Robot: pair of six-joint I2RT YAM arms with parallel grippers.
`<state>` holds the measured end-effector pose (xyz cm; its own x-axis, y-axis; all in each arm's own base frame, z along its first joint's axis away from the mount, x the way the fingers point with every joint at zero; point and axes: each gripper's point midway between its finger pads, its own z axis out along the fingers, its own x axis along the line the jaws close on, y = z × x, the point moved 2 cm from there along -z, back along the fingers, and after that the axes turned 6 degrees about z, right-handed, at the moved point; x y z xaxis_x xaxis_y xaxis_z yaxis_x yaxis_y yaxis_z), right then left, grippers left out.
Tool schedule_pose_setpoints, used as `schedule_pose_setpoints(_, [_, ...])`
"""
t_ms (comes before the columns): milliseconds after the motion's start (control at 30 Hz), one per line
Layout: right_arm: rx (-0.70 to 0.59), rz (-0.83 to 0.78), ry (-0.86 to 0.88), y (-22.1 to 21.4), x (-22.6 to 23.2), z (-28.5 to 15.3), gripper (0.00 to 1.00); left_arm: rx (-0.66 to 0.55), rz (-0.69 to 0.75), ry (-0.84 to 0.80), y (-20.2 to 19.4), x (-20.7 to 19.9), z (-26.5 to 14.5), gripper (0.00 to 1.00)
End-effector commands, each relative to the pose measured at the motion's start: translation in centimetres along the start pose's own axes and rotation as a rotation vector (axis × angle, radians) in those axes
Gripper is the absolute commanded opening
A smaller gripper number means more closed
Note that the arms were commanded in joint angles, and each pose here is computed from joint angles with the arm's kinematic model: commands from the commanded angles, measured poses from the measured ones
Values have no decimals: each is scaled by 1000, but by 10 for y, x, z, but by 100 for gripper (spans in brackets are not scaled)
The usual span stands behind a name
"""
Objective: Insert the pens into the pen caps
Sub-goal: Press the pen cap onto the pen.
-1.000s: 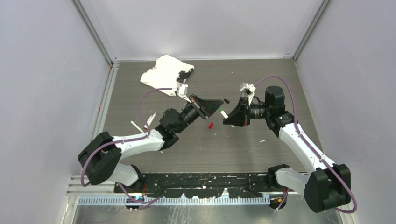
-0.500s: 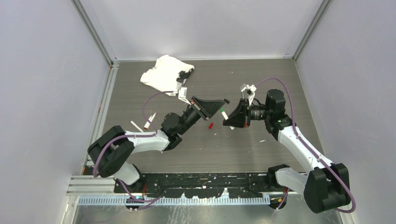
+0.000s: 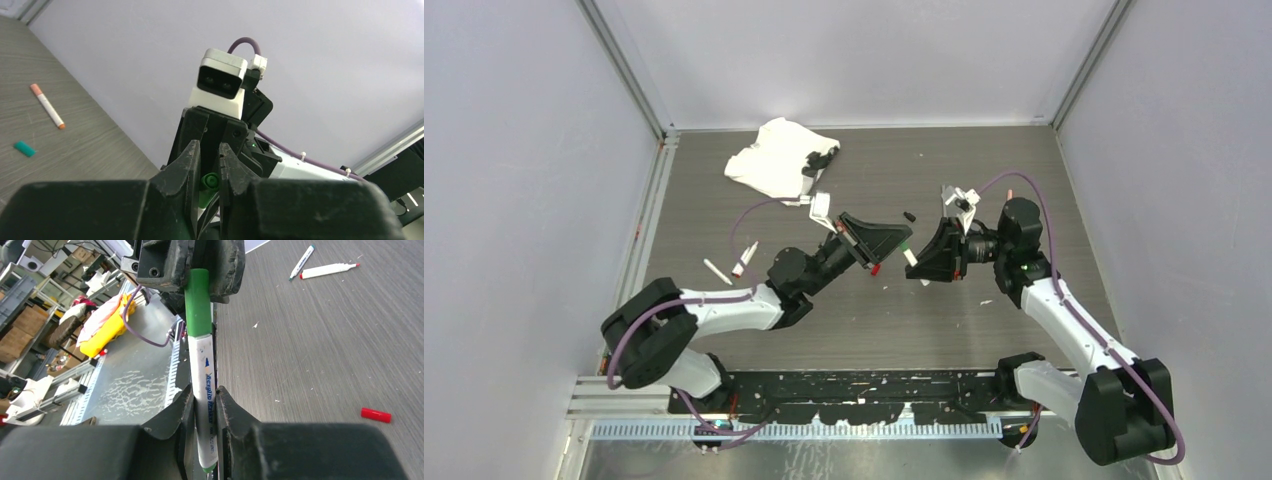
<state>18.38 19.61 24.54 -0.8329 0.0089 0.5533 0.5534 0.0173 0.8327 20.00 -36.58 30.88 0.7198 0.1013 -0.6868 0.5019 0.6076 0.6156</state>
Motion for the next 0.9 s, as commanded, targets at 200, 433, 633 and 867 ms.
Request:
schedule_pose_setpoints(200, [-203, -198, -197, 62, -17, -6, 1, 688, -160, -232, -138, -40, -67, 0])
schedule_pose_setpoints(433, [-98, -205, -363, 51, -39, -17, 1, 825, -138, -24, -138, -21, -94, 0])
schedule_pose_setpoints(633, [-74, -247, -338, 49, -34, -15, 1, 856, -269, 14, -158, -16, -80, 1])
schedule_pose_setpoints(867, [-118, -220, -253, 56, -20, -9, 1, 994, -135, -207, -165, -36, -105, 1])
